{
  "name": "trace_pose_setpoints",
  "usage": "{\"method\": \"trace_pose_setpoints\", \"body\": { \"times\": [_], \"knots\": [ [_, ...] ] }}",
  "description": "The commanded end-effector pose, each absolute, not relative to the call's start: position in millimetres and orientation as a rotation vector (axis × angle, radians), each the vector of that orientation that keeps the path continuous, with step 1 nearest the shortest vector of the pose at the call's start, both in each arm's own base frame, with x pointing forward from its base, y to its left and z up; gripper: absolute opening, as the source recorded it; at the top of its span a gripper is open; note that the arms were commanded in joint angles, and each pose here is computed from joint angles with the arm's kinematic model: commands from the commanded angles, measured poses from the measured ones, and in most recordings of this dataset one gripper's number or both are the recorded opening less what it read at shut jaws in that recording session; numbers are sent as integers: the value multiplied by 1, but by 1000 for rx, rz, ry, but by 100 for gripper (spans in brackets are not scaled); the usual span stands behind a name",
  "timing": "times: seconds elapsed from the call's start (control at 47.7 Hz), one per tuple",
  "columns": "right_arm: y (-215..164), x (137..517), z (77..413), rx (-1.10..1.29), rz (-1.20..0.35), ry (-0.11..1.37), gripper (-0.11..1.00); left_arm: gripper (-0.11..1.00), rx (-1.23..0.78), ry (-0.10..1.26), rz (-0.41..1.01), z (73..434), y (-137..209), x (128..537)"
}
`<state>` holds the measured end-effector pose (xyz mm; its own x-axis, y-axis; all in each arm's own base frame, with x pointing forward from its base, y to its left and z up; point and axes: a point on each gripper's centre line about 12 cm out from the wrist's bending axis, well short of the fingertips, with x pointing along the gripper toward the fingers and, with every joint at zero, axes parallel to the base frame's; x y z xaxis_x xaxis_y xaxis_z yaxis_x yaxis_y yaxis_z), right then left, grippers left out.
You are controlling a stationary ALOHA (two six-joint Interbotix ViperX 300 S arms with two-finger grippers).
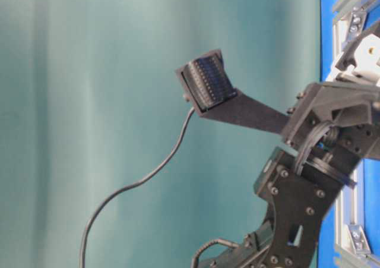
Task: Insert the wire through the string loop located on the right side.
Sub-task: 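Open the right gripper and pull the cable leftward with the left gripper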
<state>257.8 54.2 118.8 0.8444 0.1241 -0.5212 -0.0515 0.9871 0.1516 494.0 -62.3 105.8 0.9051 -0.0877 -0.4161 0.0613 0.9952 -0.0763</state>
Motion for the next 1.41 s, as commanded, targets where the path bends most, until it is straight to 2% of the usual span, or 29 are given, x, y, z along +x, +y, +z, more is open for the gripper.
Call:
{"method": "trace_pose_setpoints", "body": {
  "times": [0.0,0.294,0.524,0.734,1.112,1.384],
  "knots": [
    [55,261,126,137,98,531,94,8,-64,387,-85,126,-65,494],
    [55,261,126,136,99,529,94,8,-56,426,-104,133,-68,450],
    [56,262,127,131,102,526,94,8,-47,460,-132,139,-72,393],
    [56,263,127,131,103,525,94,8,-43,516,-140,131,-68,345],
    [56,264,128,132,103,522,94,8,-146,569,-127,127,-54,251],
    [57,267,132,134,104,510,94,8,-183,581,-122,123,-50,224]
  ]
}}
